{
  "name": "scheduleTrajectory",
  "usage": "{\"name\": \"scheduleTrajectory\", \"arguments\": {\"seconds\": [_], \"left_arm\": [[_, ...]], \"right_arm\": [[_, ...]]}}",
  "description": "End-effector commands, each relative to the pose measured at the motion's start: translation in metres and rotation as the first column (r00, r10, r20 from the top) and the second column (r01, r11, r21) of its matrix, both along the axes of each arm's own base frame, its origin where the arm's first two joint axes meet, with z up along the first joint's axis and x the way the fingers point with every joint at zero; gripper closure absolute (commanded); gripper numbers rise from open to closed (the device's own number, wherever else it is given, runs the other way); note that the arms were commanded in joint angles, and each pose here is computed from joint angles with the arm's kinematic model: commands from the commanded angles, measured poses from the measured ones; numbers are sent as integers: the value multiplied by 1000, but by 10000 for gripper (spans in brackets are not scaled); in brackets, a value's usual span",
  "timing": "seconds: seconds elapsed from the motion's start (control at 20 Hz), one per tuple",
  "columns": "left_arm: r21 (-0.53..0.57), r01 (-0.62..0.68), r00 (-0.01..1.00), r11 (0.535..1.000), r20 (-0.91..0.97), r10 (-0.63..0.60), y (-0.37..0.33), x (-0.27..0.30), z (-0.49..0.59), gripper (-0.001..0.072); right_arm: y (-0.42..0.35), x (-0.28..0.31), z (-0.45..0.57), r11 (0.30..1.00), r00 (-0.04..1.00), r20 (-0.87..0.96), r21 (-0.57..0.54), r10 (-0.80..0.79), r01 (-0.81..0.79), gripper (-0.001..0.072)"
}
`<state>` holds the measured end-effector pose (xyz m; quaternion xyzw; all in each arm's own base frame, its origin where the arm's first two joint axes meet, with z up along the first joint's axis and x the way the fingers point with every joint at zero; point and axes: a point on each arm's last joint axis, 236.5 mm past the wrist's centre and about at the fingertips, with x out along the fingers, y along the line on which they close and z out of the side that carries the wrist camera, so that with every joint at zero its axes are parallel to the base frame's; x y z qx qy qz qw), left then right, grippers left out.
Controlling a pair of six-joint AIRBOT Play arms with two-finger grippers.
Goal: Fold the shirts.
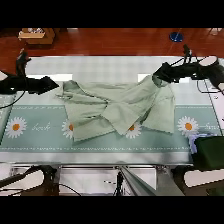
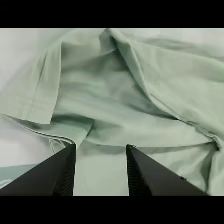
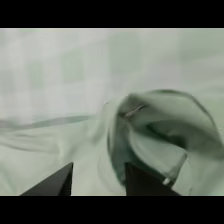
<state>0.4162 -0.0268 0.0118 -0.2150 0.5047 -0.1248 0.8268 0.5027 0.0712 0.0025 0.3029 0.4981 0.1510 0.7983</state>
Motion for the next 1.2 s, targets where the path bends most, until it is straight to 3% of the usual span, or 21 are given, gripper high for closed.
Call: {"name": "scheduleTrajectory", "arguments": {"seconds": [0.0, 0.15, 0.2, 0.25, 0.3, 0.45, 0.5, 0.7, 1.15], "left_arm": [[-54, -2, 993, 999, -118, -4, 22, -36, 32, 303], [-29, 17, 954, 999, -298, -25, 35, -103, 24, 295], [-38, 30, 937, 999, -347, -41, 30, -123, 15, 221], [-68, 21, 918, 997, -395, -46, 20, -142, 4, 130], [-100, 15, 902, 995, -427, -57, 9, -158, -6, 84], [-205, -5, 843, 979, -528, -106, -25, -204, -37, 67], [-235, -12, 823, 972, -555, -124, -34, -215, -45, 24], [-261, -20, 786, 965, -601, -146, -59, -238, -74, 24], [-292, -30, 777, 956, -608, -161, -109, -220, -110, 24]], "right_arm": [[-40, -25, 41, 988, 994, 10, -113, 108, -106, 284], [-129, -68, 37, 925, 992, -126, -372, 32, -77, 284], [-149, -78, 33, 917, 986, -165, -395, -21, -46, 283], [-160, -86, 27, 921, 980, -191, -389, -49, -29, 283], [-166, -93, 21, 928, 976, -208, -372, -68, -14, 283], [-169, -112, -2, 951, 959, -269, -309, -87, -1, 213], [-168, -118, -10, 954, 953, -290, -300, -85, -6, 208], [-158, -135, -33, 963, 936, -344, -267, -67, -30, 208], [-151, -140, -38, 970, 931, -361, -240, -54, -37, 208]]}}
